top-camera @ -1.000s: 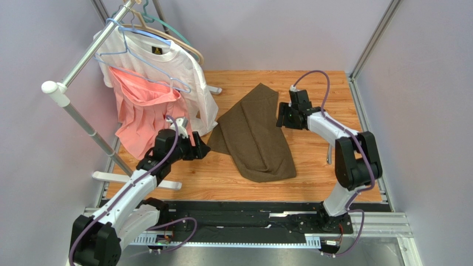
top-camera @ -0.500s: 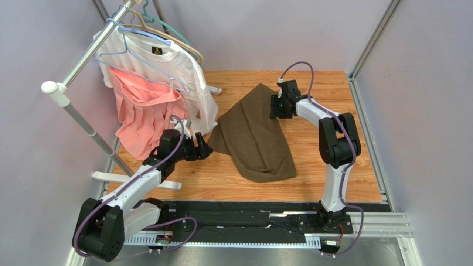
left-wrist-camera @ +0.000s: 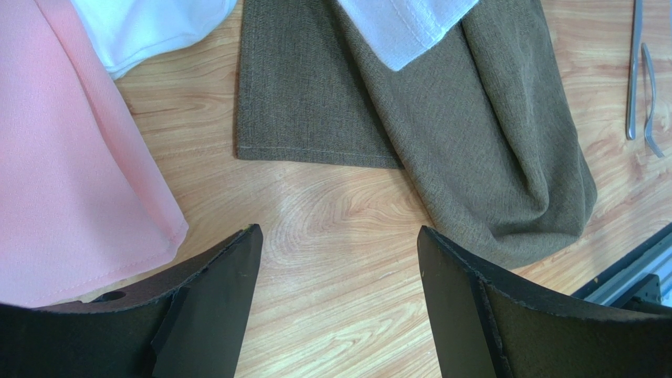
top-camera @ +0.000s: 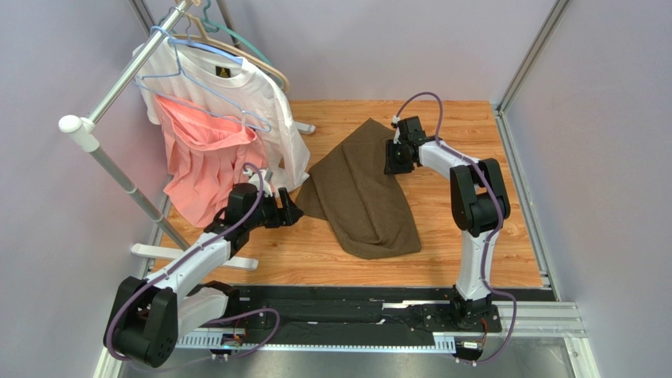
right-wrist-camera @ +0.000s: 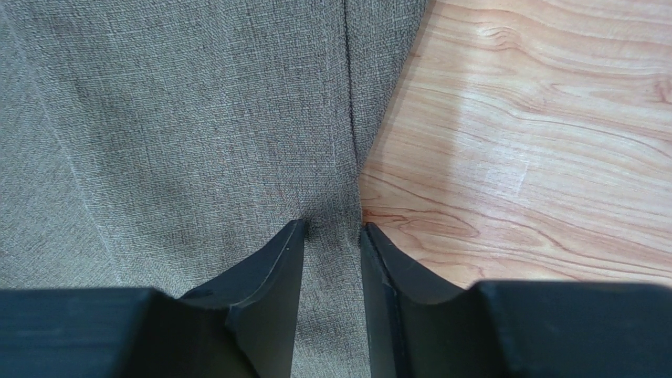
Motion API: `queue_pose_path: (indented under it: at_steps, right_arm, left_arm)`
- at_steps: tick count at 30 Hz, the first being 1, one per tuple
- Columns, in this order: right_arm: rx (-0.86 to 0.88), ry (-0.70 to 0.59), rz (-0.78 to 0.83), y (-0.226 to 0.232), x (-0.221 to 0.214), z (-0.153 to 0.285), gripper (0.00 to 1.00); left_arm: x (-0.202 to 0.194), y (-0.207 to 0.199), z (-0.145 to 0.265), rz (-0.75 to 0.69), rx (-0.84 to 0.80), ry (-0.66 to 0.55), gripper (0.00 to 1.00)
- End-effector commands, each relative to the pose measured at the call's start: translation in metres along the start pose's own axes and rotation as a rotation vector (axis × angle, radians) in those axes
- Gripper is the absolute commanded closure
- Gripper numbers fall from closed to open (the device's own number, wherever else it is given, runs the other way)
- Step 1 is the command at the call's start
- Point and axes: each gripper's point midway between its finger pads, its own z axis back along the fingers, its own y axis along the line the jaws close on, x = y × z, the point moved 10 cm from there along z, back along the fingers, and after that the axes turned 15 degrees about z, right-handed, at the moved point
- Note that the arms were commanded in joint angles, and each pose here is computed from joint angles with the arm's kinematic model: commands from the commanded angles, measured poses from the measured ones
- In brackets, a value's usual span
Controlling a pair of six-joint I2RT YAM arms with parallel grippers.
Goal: Fold the napkin, place the utensils inside, and roll it up
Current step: Flatten the napkin out
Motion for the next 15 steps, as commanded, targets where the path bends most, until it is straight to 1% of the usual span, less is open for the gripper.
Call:
queue_pose_path:
  at_steps: [1, 3, 5, 8, 9, 10, 15]
  right_arm:
    - [0.009, -0.007, 0.007, -0.005, 0.004, -0.001, 0.66]
    - [0.005, 0.000, 0.006, -0.007, 0.002, -0.001, 0.70]
    - [-0.003, 0.001, 0.002, -0.010, 0.002, -0.001, 0.71]
    - [-0.016, 0.007, 0.000, -0.014, 0.000, -0.001, 0.82]
    - [-0.009, 0.012, 0.000, -0.014, -0.002, -0.002, 0.97]
    - [-0.002, 0.010, -0.004, -0.016, -0.001, 0.000, 1.00]
    - [-0.033, 0.013, 0.003, -0.018, -0.001, 0.009, 1.00]
  left_arm:
    - [0.005, -0.006, -0.001, -0.018, -0.038, -0.025, 0.18]
    - [0.006, -0.006, 0.000, -0.021, -0.036, -0.028, 0.19]
    - [0.006, -0.007, 0.000, -0.023, -0.037, -0.029, 0.18]
    - [0.006, -0.006, 0.001, -0.023, -0.034, -0.030, 0.18]
    - [0.006, -0.006, 0.002, -0.023, -0.034, -0.032, 0.18]
    - [0.005, -0.006, 0.002, -0.022, -0.033, -0.029, 0.18]
    - [0.005, -0.005, 0.002, -0.026, -0.020, -0.019, 0.18]
